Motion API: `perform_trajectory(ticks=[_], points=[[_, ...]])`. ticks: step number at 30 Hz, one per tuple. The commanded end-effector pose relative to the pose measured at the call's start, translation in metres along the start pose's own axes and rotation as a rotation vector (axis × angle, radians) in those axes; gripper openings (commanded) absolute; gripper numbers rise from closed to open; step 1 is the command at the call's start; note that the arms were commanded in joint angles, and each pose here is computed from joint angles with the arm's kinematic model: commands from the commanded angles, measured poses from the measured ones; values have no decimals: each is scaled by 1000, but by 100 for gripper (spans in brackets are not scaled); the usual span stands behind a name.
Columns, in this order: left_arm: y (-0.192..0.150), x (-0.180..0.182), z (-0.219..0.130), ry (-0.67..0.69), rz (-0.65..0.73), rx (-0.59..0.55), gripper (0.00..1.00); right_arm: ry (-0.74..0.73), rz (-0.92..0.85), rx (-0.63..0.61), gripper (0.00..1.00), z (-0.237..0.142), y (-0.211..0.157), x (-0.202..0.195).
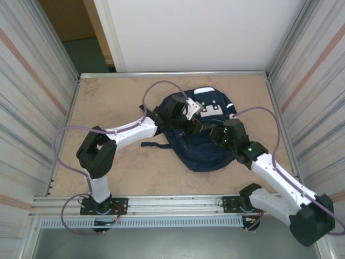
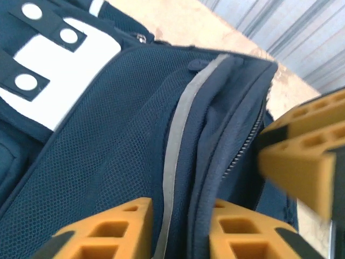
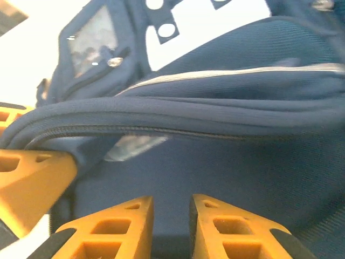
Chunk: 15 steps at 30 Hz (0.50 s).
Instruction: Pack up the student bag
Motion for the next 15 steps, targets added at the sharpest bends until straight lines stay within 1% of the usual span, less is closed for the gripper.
perform_trajectory(ticks=[1, 4, 6, 9, 12, 14, 15], points=[[0, -8, -1, -21, -1, 11, 37, -121, -12, 80, 26, -11, -18, -31], [-12, -9, -16, 16, -28, 43, 45, -88, 46, 53, 28, -28, -5, -35], [-20, -11, -31, 42, -54, 74, 47, -67, 78, 50, 28, -37, 6, -38], [-30, -19, -54, 40, -62, 81, 51, -54, 102, 71, 31, -45, 18, -39], [-36, -25, -75, 14, -35, 60, 54, -49, 108, 70, 34, -49, 31, -37], [-38, -15, -85, 21, -65, 28, 57, -26, 108, 76, 35, -48, 38, -32], [-38, -4, -88, 41, -107, 10, 58, -7, 109, 84, 36, -46, 40, -29]])
Point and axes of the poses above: each hand's point on the last joint's axis, 136 mm out from that joint toward the fingers, its own z axis out along the fingers, its own x axis along the line the jaws close on, y = z × x, the point moved 7 cm from there along -z, back along the fingers, and after that the axes turned 7 degrees about -z, right-handed, at the moved point
